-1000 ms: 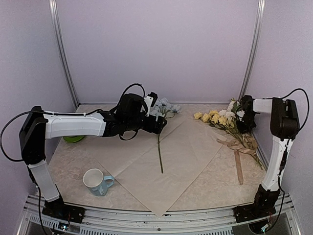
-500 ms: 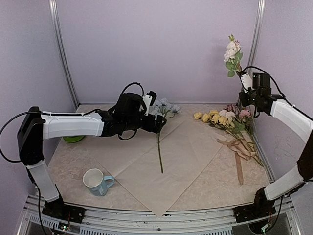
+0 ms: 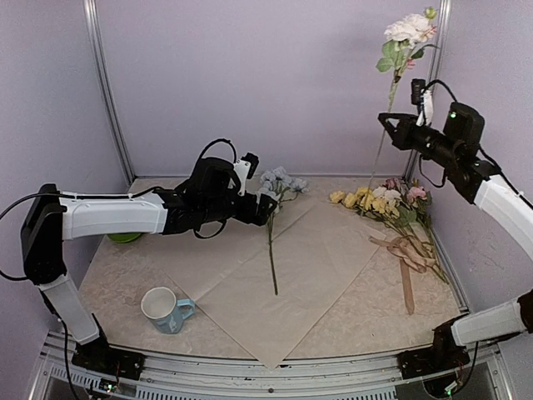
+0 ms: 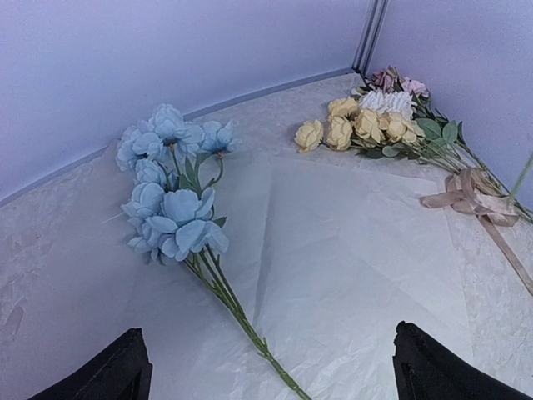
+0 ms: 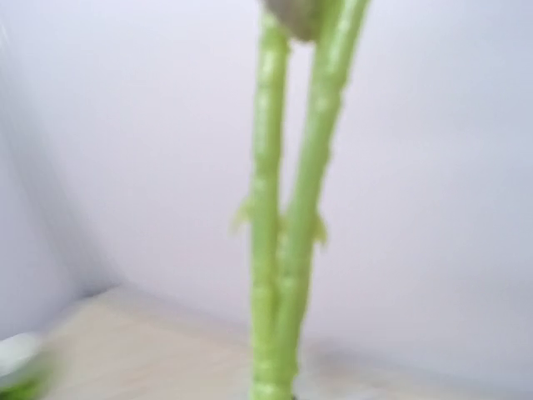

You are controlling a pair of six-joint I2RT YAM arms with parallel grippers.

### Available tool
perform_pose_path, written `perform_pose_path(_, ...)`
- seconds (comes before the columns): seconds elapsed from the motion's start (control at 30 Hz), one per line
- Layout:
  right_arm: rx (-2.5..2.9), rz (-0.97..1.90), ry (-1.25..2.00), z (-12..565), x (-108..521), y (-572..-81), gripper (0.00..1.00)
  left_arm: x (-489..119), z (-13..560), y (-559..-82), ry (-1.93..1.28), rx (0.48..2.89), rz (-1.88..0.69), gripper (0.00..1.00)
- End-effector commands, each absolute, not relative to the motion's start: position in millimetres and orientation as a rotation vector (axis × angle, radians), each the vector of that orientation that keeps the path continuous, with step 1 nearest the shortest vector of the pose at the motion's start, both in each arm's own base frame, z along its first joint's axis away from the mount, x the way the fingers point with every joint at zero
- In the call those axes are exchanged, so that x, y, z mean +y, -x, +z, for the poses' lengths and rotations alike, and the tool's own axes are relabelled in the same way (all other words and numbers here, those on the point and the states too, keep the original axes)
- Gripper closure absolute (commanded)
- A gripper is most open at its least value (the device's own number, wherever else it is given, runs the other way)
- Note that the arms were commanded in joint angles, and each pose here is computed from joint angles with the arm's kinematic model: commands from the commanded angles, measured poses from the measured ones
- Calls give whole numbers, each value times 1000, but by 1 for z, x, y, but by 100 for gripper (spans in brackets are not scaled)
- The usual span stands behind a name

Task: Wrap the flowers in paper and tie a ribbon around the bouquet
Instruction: Place the fake flower on the flattened wrapping paper, then pick up the fake flower from the corner of the board.

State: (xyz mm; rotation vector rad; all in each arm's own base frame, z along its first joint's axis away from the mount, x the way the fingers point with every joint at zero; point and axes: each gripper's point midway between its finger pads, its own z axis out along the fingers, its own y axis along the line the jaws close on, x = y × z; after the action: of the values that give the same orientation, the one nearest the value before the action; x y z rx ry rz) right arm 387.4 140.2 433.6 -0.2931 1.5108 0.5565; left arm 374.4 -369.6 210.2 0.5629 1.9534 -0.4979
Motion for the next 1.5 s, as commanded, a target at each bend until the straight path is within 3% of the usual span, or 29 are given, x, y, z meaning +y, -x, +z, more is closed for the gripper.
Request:
perform_pose_path(0.0,1831,1199,315,335,276,-368,100,-348,220,-383,-484,1943,-492,1)
perform_pose_path(0.17,1949,1374,322,282,370,-365,100,-331,220,-383,-447,1952,-469,1)
perform_pose_path(0.33,2089,1317,396,231,444,-385,100,-304,214,-386,-383,1976,-435,1)
perform_pose_path(0.53,2227,1109,287,170,454,-432,100,-283,192,-392,-347,2045,-421,1)
perform_pose_path(0.8,2342,860,431,125,457,-455,96,-273,156,-401,-331,2142,-393,1)
perform_pose_path(0.9,2359,777,422,119,447,-458,94,-275,152,-402,-334,2146,-399,1)
perform_pose_path(1.2,2186,656,445,211,404,-460,46,-264,93,-419,-367,2269,-241,1)
perform_pose_path(1.33,2141,579,433,253,348,-454,42,-269,87,-420,-383,2273,-256,1)
perform_pose_path(1.47,2193,492,287,255,226,-470,42,-271,95,-421,-393,2245,-273,1)
